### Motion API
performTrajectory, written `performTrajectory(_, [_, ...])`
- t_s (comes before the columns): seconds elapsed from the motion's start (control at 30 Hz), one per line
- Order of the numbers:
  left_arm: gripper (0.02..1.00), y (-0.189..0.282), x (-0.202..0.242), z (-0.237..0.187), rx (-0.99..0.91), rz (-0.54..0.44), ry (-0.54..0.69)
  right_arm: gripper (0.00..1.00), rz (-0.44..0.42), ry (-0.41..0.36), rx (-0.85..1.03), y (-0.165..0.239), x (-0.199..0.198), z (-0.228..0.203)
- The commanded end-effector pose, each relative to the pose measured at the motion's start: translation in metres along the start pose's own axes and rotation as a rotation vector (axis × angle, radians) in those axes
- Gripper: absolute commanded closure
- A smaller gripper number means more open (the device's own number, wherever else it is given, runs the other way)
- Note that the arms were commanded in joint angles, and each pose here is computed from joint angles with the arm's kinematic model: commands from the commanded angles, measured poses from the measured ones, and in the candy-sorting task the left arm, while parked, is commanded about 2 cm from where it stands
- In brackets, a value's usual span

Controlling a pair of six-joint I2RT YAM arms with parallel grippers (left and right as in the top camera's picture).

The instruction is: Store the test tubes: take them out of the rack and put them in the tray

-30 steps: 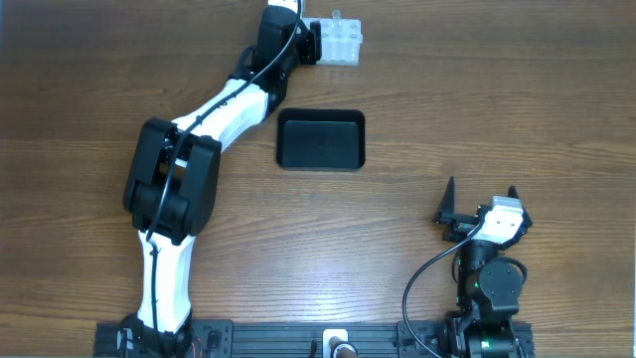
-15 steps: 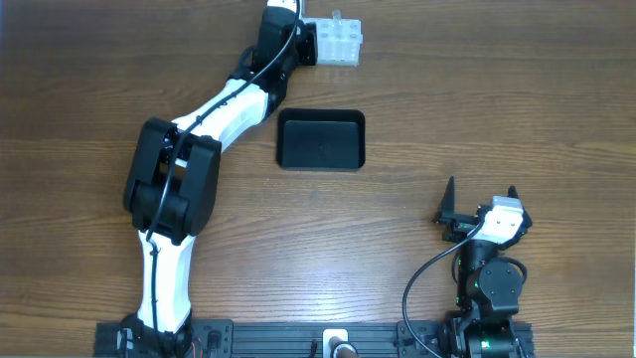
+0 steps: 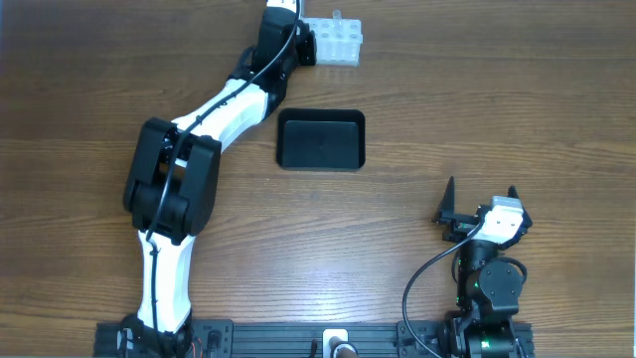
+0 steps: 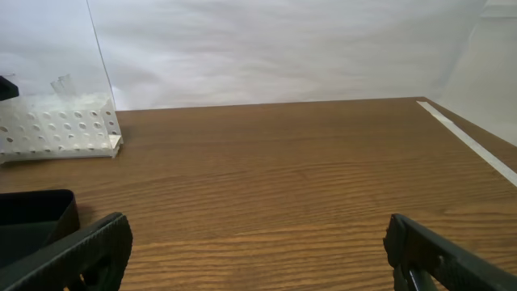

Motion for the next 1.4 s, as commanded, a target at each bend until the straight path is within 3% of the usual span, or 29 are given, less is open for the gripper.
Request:
performTrajectory(0.03, [0.783,-0.005,0.001,-0.001,-0.002,0.012,-0.001,0.007,-0.002,0.001,0.000,0.000,0.000,-0.002])
performTrajectory(0.73, [0.840,0.011,-0.005,0.019,-0.035,0.027,-0.006,0.009,-0.002,0.001,0.000,0.000,0.000,-0.002])
performTrajectory(1.4, [0.869,0.102,-0.041,0.121,-0.281,-0.020,-0.056,0.009,-0.002,0.001,0.000,0.000,0.000,-0.002])
Point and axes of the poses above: each gripper's point midway between its finger pads, its own y axis back along the fingers, its own x axis along the line the jaws close on, z = x × y, the point moved 8 cm from there along y, back along the fingers, and after that the axes turned 13 degrees about y, right-handed, at the moved point
